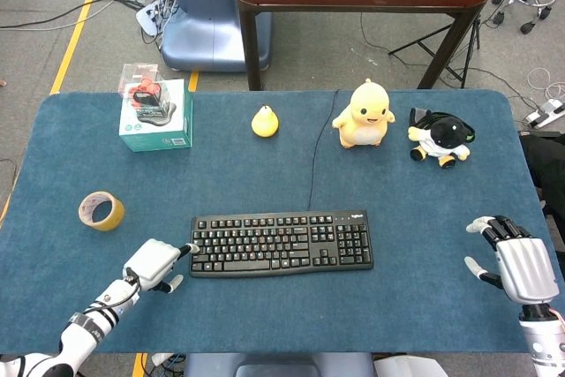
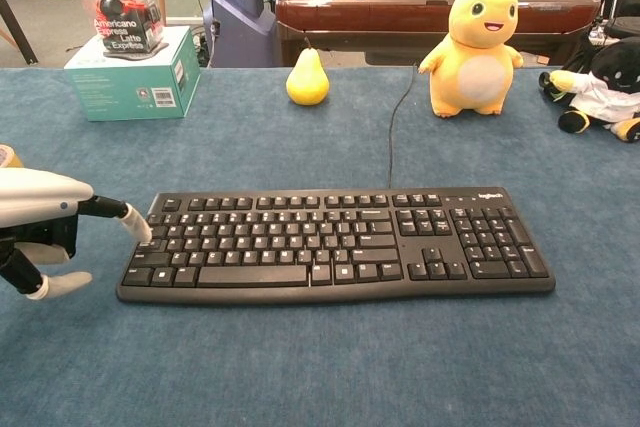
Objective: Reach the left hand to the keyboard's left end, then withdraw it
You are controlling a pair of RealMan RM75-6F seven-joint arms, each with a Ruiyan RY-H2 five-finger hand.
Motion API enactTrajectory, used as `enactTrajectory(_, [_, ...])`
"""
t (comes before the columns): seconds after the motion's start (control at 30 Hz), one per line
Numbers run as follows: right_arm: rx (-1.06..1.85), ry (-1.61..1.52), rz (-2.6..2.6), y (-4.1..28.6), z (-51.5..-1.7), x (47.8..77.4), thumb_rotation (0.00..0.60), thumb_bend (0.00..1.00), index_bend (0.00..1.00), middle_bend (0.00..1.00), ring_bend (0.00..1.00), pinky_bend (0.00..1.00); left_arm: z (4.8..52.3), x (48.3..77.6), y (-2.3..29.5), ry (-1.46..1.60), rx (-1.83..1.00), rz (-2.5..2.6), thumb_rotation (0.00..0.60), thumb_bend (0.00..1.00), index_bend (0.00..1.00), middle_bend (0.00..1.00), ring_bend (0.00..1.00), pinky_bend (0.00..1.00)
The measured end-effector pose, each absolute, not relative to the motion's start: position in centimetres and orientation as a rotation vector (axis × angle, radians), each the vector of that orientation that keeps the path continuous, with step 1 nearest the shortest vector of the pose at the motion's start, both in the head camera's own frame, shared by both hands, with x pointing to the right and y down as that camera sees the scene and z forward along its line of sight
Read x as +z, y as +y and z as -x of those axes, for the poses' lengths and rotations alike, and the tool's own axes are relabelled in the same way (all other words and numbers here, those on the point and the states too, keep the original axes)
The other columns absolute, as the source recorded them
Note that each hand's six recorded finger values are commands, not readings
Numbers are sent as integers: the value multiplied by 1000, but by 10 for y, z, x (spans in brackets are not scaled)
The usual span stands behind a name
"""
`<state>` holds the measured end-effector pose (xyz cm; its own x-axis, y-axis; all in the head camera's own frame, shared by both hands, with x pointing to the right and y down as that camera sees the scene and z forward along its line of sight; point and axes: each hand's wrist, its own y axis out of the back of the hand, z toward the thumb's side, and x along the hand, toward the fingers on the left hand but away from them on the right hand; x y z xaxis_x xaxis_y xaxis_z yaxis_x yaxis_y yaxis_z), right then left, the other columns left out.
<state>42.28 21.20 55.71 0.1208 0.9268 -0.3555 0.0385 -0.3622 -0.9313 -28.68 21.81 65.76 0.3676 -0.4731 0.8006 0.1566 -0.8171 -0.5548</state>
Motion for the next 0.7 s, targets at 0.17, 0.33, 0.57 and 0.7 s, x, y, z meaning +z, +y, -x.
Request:
enactTrajectory(0.17, [1354, -975, 1570, 212, -423, 556, 600, 190, 408, 360, 273, 501, 284, 659, 218, 258, -1480, 2072, 600, 382, 210, 1000, 969, 1000])
enactTrajectory(0.33, [1353, -975, 1571, 212, -423, 556, 600, 190, 409, 360, 273, 502, 283, 660, 218, 252, -1488, 2069, 600, 382, 210, 1000, 969, 1000])
enactTrajectory(0.57, [1357, -971, 1571, 212, -423, 557, 600, 190, 408, 360, 273, 502, 287, 663, 219, 241, -1507, 2062, 600, 382, 210, 1000, 969, 1000])
enactTrajectory(0.7, [1356, -973, 1570, 212, -423, 557, 600, 190, 408, 359, 273, 502, 288, 665, 220, 234, -1513, 2062, 600, 382, 210, 1000, 969, 1000])
